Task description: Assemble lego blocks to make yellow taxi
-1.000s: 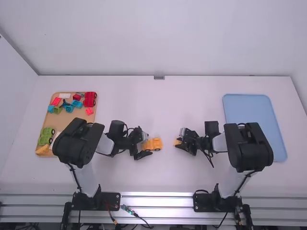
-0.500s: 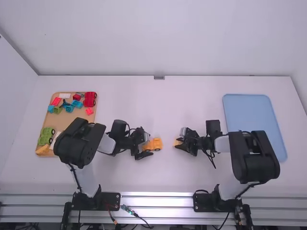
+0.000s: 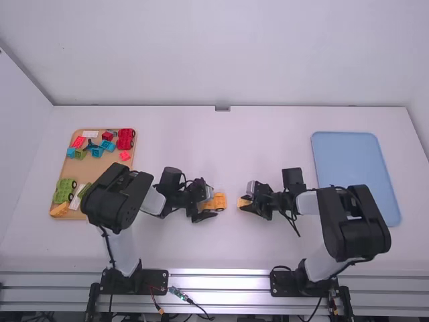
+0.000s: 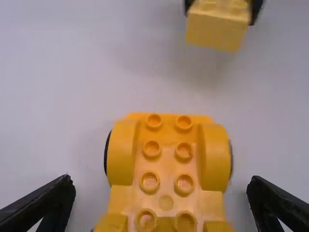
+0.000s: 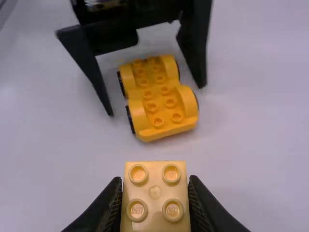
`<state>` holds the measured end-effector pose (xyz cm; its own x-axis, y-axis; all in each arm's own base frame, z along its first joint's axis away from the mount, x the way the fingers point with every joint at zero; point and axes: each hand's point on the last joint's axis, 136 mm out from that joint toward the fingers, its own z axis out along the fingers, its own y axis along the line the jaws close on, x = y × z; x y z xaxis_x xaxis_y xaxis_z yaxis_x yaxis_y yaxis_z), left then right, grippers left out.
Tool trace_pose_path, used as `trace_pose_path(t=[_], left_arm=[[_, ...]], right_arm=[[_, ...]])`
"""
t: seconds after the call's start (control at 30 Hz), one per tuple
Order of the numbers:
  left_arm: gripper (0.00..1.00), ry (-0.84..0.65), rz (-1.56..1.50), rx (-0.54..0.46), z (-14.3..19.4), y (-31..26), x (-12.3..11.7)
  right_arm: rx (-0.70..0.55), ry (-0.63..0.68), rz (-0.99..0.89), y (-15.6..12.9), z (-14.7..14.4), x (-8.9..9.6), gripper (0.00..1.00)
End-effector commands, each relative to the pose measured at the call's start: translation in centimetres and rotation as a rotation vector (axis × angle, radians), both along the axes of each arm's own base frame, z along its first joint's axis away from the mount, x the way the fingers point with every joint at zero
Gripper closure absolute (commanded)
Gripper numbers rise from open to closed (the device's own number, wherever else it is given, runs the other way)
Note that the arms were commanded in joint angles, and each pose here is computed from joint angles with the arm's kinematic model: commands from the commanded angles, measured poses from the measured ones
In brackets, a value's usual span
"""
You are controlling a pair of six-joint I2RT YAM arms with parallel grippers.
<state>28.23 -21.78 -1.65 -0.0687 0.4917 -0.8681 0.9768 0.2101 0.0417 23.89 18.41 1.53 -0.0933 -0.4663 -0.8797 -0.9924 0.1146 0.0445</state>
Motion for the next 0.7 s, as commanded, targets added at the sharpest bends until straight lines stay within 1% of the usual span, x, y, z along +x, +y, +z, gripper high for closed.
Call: trace_pose_path(t=[0.0,0.07,0.13,0.2,0.23,0.27,0.37,0.43,0.47,0.57,0.6,0.67], left_arm=[[0.06,0.027,-0.038,-0.025,-0.6,-0.4,-0.4],[0.10,0.029,-0.076,-0.045,-0.8,-0.7,-0.7],[0.16,0.021,-0.067,-0.041,-0.9,-0.6,-0.3],[0.17,0.008,-0.064,-0.041,-0.8,-0.6,-0.3],[0.25,0.000,-0.066,-0.038,-0.9,-0.7,-0.4],[0.30,-0.008,-0.066,-0.039,-0.9,-0.6,-0.6],[0.35,-0.020,-0.061,-0.044,-0.9,-0.3,-0.9],[0.35,-0.031,-0.056,-0.036,-1.0,-0.2,-1.1],[0.39,-0.038,-0.049,-0.027,-1.2,-0.1,-1.2],[0.45,-0.053,-0.049,-0.030,-1.2,0.0,-1.6],[0.49,-0.063,-0.048,-0.033,-1.1,0.0,-1.7],[0.51,-0.075,-0.045,-0.037,-1.0,0.2,-1.7]], right_arm=[[0.024,-0.036,0.031,0.8,1.2,0.3,0.91],[0.026,-0.024,0.033,1.2,1.4,0.5,0.91],[0.022,-0.022,0.038,1.6,1.5,0.6,0.91],[0.024,-0.013,0.040,1.9,1.7,0.6,0.91],[0.026,-0.018,0.050,2.2,1.8,0.6,0.92],[0.027,-0.023,0.060,2.4,1.9,0.5,0.91],[0.031,-0.032,0.077,2.9,2.2,0.5,0.91],[0.032,-0.031,0.085,3.3,2.4,0.5,0.91],[0.030,-0.023,0.081,3.6,2.5,0.7,0.92],[0.015,-0.026,0.087,4.2,2.6,0.8,0.92],[0.007,-0.027,0.093,4.5,2.6,0.8,0.92],[-0.012,-0.023,0.102,4.8,2.4,0.6,0.93]])
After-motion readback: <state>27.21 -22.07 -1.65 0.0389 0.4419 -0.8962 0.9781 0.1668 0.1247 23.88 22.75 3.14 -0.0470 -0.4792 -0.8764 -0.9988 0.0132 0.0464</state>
